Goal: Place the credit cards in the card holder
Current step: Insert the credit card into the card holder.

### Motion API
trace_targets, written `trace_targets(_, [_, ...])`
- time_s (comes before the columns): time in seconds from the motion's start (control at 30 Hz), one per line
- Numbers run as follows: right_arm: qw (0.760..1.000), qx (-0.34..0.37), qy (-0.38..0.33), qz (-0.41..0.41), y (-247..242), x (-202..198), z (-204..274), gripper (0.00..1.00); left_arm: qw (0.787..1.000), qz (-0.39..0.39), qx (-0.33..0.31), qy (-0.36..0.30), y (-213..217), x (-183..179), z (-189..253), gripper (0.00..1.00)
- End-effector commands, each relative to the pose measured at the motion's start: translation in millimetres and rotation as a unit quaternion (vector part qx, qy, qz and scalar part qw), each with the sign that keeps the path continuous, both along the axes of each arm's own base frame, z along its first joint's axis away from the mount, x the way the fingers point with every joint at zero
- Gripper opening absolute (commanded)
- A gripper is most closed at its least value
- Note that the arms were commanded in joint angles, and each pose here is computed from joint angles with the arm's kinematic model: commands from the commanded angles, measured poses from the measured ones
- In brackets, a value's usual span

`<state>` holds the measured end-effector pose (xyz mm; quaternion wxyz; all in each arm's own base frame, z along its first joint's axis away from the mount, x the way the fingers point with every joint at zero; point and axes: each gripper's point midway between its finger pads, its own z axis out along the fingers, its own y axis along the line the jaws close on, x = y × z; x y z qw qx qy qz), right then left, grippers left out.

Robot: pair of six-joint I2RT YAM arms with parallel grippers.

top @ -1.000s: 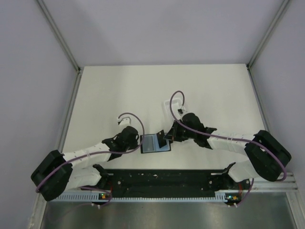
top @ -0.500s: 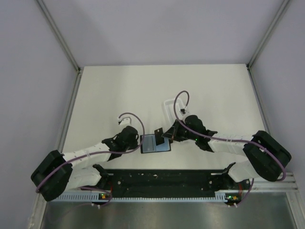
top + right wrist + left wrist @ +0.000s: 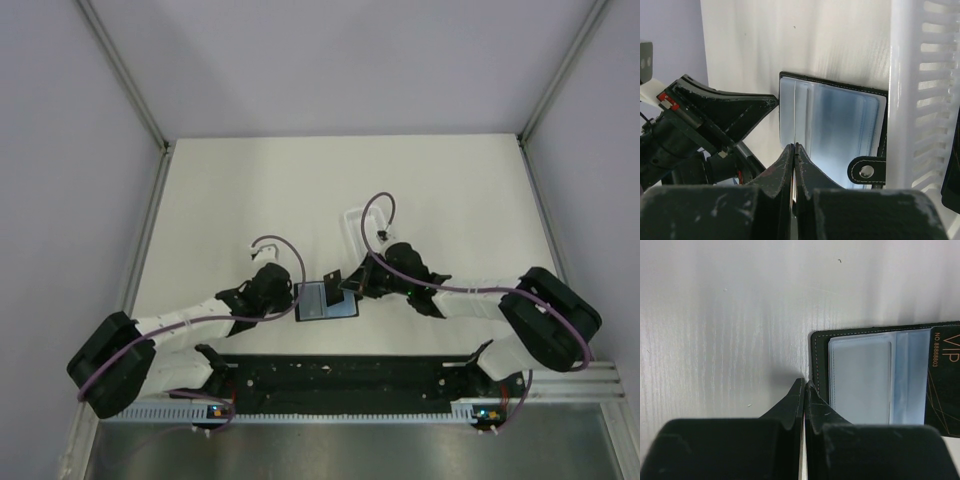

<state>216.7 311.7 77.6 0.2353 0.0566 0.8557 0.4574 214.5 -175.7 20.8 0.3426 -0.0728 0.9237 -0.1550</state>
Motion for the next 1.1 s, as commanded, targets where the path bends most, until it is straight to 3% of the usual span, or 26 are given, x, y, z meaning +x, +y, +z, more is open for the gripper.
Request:
trace_targets(0.0, [1.0,0.017,-0.008,0.001,8.1,3.8,4.2,0.0,1.0,-0.009,0.006,0.012,2.0,-4.9,-8.0,0.0])
trace_targets(1.07, [0.999,0.005,0.032,0.001,12.8,-9.9,-27.6,0.0,1.0,-0.013,0.008,0.019,2.3,-7.9,-12.2,0.0])
